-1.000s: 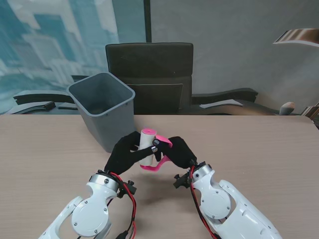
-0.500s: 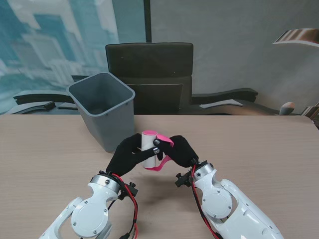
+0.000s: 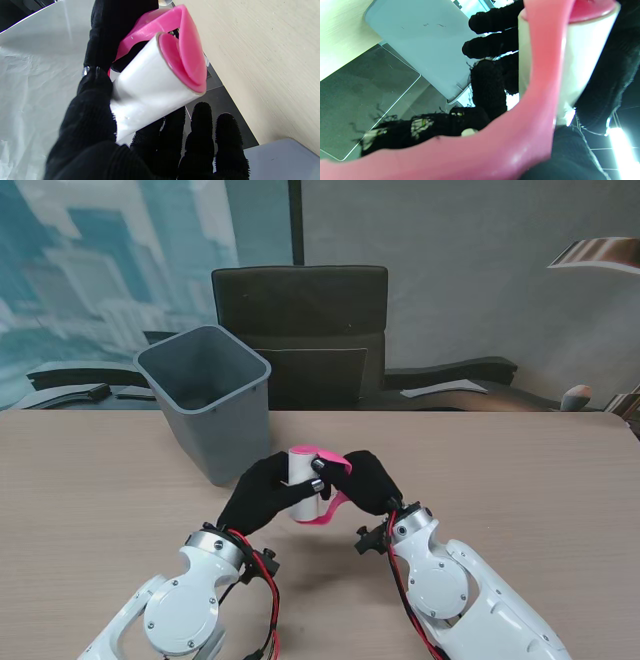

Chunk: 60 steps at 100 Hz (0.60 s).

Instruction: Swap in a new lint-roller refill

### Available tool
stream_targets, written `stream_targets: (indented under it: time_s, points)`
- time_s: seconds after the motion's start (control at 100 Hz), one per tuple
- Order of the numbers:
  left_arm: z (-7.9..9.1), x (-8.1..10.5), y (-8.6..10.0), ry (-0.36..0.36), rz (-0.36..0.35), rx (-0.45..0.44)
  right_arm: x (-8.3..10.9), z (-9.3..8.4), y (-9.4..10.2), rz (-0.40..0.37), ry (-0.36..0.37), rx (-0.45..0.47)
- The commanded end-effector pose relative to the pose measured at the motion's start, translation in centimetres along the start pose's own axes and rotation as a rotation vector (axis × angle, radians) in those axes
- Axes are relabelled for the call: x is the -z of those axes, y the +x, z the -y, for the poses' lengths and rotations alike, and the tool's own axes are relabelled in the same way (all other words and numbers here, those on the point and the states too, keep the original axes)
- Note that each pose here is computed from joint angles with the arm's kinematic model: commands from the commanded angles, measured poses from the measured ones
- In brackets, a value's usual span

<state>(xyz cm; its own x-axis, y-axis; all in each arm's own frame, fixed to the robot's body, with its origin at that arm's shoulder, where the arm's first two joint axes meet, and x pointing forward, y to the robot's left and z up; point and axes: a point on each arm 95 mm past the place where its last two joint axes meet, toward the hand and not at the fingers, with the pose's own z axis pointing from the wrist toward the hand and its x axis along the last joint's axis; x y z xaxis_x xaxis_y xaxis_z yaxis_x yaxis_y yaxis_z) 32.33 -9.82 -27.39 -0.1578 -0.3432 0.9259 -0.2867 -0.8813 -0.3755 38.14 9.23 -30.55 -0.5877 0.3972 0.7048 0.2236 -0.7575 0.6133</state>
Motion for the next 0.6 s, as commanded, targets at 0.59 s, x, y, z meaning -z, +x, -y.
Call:
stream_targets:
  time_s: [0.59]
  points:
    - [-0.78,0.23,-0.14,-0.043,-0.020,0.004,-0.33,-0.37,0.71,-0.038,-0.034,0.012]
